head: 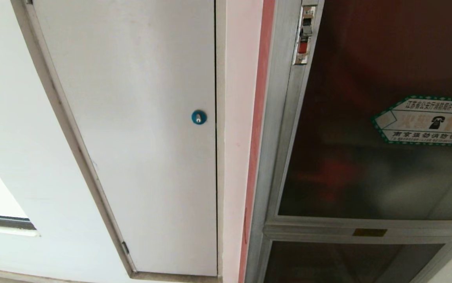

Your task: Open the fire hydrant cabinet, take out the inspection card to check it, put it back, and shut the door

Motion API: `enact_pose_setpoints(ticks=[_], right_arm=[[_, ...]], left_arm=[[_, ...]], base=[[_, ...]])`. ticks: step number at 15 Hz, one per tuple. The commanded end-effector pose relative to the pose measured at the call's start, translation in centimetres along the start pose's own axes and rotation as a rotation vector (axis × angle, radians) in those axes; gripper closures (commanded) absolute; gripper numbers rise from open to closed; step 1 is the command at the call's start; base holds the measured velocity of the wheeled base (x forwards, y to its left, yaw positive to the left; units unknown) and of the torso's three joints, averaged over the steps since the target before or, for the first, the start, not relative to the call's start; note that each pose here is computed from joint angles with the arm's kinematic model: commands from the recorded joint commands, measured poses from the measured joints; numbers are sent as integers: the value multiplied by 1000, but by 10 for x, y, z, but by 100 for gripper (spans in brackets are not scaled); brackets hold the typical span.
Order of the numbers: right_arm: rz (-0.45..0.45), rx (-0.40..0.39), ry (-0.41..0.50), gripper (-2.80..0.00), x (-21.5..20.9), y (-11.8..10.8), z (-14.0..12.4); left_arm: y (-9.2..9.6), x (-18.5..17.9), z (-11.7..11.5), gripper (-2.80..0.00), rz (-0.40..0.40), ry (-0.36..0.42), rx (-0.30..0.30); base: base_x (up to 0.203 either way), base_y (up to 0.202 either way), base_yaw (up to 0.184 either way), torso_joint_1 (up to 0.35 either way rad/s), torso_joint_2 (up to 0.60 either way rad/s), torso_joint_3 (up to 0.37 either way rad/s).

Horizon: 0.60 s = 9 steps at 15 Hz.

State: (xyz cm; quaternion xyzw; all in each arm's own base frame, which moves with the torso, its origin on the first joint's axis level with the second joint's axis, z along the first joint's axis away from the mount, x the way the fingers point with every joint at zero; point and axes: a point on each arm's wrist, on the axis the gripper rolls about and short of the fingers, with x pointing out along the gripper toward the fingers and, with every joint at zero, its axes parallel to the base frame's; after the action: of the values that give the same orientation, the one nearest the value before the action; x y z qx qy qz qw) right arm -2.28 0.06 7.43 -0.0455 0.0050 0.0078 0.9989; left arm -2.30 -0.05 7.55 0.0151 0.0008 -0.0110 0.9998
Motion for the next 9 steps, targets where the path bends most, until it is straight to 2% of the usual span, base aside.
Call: enact_pose_setpoints(ticks=[1,6,9], right_arm=[[0,-1,-1,0,0,0,0],[0,-1,-3,0,0,0,0],[0,-1,-3,0,0,0,0]], left_arm=[[0,0,0,0,-1,1,0],[0,0,0,0,0,-5,-1],[0,0,0,0,0,-3,3]], base=[[91,0,1,-7,-3,7],[184,0,0,9,1,0],[31,0,0,4,3,0]])
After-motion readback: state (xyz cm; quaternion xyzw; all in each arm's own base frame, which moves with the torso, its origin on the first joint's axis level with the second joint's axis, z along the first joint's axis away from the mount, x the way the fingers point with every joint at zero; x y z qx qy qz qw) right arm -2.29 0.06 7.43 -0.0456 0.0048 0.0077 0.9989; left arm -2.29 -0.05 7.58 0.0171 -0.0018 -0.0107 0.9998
